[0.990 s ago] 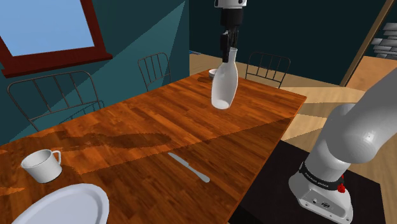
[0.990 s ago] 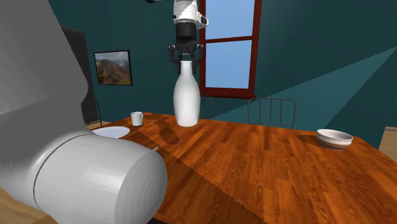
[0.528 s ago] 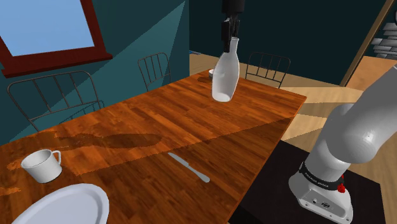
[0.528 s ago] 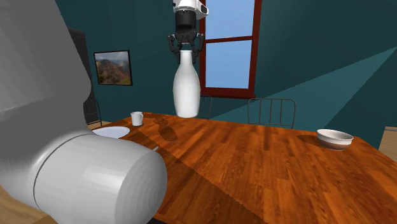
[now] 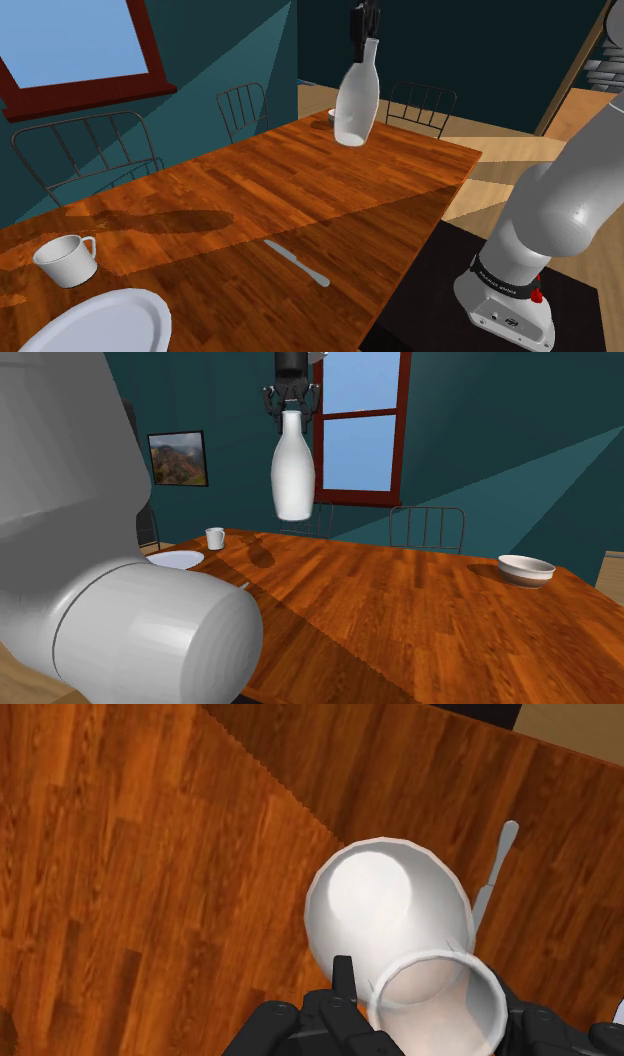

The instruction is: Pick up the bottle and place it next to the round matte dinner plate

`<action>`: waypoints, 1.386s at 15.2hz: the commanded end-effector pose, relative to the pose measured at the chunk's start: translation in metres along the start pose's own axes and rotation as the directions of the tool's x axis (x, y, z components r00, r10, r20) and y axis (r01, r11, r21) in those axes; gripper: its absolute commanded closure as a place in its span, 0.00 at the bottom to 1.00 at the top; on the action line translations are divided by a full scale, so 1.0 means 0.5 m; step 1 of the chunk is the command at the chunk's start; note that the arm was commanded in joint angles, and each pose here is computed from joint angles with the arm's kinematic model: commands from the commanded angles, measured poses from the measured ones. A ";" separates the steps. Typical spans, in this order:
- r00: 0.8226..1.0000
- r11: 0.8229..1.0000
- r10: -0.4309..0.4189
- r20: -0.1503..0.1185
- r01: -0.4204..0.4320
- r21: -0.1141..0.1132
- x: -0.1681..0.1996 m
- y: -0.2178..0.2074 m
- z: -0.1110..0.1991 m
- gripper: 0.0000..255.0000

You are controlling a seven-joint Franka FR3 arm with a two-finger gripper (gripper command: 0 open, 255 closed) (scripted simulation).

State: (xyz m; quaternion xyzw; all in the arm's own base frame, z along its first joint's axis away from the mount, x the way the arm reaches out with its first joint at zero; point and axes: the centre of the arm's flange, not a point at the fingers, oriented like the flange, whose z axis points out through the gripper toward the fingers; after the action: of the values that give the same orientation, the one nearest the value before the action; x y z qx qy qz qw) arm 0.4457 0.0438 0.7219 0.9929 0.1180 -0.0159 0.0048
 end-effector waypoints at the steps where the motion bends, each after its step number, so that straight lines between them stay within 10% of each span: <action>1: 1.000 1.000 0.000 0.000 0.000 0.000 -0.002 0.001 -0.021 1.00; 7: 1.000 1.000 0.000 0.000 0.000 0.000 -0.004 0.002 -0.079 1.00; 21: 1.000 1.000 0.000 0.000 0.000 0.000 0.058 -0.335 0.062 1.00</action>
State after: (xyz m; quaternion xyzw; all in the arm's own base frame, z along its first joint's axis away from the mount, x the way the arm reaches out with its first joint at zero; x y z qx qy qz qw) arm 0.4334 0.2011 0.6955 0.9928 0.1186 -0.0164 0.0051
